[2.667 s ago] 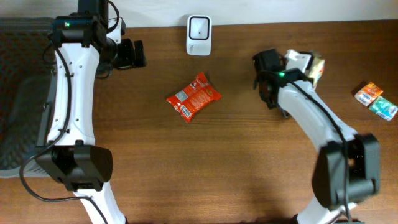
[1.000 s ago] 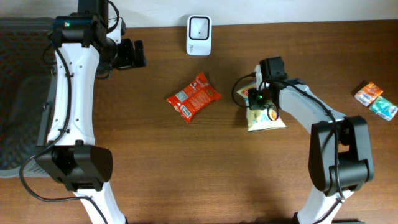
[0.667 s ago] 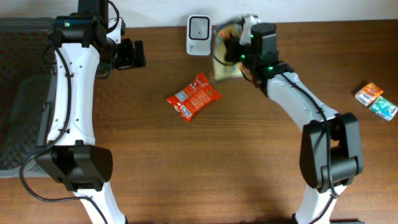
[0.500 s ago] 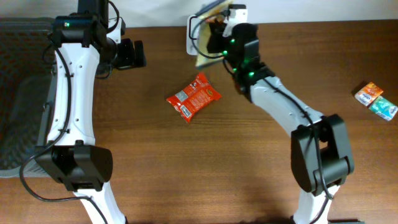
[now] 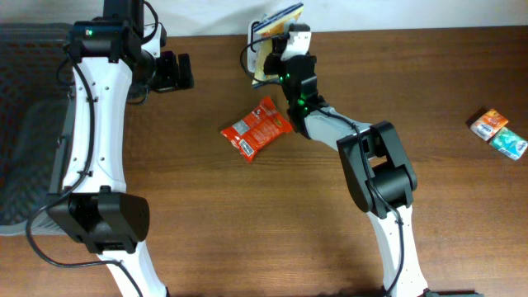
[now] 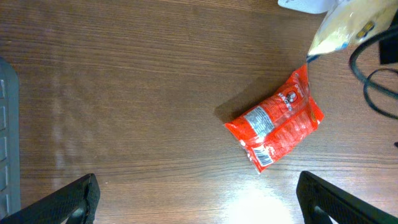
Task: Scan the item barcode
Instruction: 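Hold the yellow bag up against the white scanner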
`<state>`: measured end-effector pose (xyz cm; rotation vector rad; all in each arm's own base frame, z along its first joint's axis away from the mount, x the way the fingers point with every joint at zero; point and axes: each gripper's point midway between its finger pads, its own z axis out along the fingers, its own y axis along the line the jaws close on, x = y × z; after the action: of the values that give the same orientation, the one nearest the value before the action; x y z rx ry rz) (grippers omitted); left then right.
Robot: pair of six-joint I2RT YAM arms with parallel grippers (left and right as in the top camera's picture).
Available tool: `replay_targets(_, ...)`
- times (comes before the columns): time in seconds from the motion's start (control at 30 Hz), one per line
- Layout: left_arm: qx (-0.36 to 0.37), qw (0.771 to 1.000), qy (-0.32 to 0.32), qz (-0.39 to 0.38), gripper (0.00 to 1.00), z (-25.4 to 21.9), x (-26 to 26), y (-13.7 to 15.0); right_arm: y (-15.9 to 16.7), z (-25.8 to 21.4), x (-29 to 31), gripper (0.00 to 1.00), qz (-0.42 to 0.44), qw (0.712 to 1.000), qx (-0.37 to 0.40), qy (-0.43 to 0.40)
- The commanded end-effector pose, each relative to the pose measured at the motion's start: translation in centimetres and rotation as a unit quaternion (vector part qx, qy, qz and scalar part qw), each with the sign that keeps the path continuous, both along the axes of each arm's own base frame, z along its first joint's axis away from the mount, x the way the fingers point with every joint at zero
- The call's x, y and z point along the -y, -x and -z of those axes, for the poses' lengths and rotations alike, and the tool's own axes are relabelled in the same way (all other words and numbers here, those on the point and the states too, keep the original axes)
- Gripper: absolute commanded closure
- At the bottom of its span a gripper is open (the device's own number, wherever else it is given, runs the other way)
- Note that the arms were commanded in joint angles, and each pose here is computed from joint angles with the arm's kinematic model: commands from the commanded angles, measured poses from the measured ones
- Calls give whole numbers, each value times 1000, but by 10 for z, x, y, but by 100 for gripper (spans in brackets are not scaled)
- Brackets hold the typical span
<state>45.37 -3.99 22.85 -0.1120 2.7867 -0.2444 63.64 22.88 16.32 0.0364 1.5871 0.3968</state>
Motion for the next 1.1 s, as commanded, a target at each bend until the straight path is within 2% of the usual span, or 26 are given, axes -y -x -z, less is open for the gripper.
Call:
replay_targets(0.0, 9, 1000, 0, -4, 1, -6, 1, 0, -13, -77, 3, 96, 15, 997, 80, 14)
replay_targets(0.13, 9, 1000, 0, -4, 1, -6, 1, 0, -36, -92, 5, 96, 21, 997, 67, 19)
replay_targets(0.23, 9, 1000, 0, -4, 1, -6, 0, 0, -49, -81, 8, 96, 26, 998, 50, 26)
replay_targets(0.4, 8, 1000, 0, -9, 1, -6, -4, -1, -52, -53, 5, 96, 20, 999, 13, 35)
replay_targets(0.53, 9, 1000, 0, -9, 1, -6, -5, -1, -47, -52, -11, 96, -16, 999, 11, 35)
replay_targets(0.77, 9, 1000, 0, -10, 1, -6, -5, -1, -46, -16, -28, 96, -28, 999, -15, 43)
replay_targets(0.87, 9, 1000, 0, -10, 1, -6, -5, -1, -46, -25, -28, 96, -26, 999, 3, 36)
replay_targets(1.07, 8, 1000, 0, -10, 1, -6, -5, -1, -48, -82, -14, 96, 3, 996, 84, 25)
